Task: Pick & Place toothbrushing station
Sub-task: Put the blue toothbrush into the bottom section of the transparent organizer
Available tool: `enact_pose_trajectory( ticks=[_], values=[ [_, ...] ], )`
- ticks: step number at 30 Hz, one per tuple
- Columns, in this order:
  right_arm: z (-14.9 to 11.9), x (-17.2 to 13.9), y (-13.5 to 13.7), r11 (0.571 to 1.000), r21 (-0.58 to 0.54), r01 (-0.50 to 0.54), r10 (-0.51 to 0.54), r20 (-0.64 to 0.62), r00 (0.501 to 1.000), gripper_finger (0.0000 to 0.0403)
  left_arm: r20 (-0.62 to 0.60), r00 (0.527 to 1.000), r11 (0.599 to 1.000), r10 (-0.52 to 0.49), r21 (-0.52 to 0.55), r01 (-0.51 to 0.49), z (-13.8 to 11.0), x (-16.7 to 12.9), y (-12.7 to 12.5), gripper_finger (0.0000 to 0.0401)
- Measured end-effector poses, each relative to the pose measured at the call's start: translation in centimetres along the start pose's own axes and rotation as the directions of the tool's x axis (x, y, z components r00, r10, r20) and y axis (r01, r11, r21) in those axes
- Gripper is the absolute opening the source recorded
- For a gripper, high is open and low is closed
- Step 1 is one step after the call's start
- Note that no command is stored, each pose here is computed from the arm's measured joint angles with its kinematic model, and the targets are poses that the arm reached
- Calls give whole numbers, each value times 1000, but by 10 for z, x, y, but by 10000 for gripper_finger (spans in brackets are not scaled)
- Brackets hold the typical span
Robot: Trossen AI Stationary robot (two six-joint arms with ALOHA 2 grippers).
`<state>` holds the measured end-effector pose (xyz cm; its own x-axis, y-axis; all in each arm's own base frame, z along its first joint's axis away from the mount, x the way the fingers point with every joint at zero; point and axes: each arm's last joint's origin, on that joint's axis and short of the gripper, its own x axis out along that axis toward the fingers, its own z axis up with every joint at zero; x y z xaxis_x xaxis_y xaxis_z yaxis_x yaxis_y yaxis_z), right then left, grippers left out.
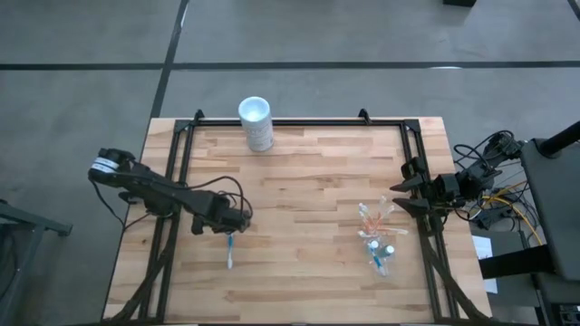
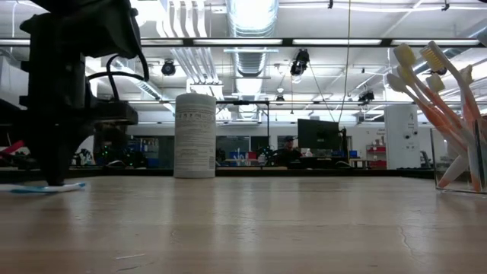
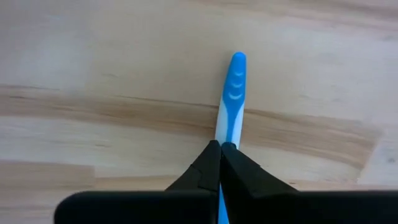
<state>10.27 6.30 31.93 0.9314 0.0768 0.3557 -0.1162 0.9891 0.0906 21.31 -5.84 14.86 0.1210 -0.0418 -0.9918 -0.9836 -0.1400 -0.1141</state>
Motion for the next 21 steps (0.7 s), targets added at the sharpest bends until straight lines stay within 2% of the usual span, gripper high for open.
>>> enact_pose_trajectory(
  ticks=[6, 13, 21],
  values=[
    [0, 0, 0, 1000, 0, 0, 0, -1, 1000, 127, 45, 996, 997, -71, -26, 72, 3, -3, -9, 6],
    [0, 0, 0, 1000, 0, 0, 0, 0, 1000, 118, 156, 975, 988, -156, 37, 152, 7, -10, -20, 7],
    [0, 0, 0, 1000, 0, 0, 0, 0, 1000, 126, 145, 980, 988, -137, 84, 126, 7, -14, -19, 8]
  ],
)
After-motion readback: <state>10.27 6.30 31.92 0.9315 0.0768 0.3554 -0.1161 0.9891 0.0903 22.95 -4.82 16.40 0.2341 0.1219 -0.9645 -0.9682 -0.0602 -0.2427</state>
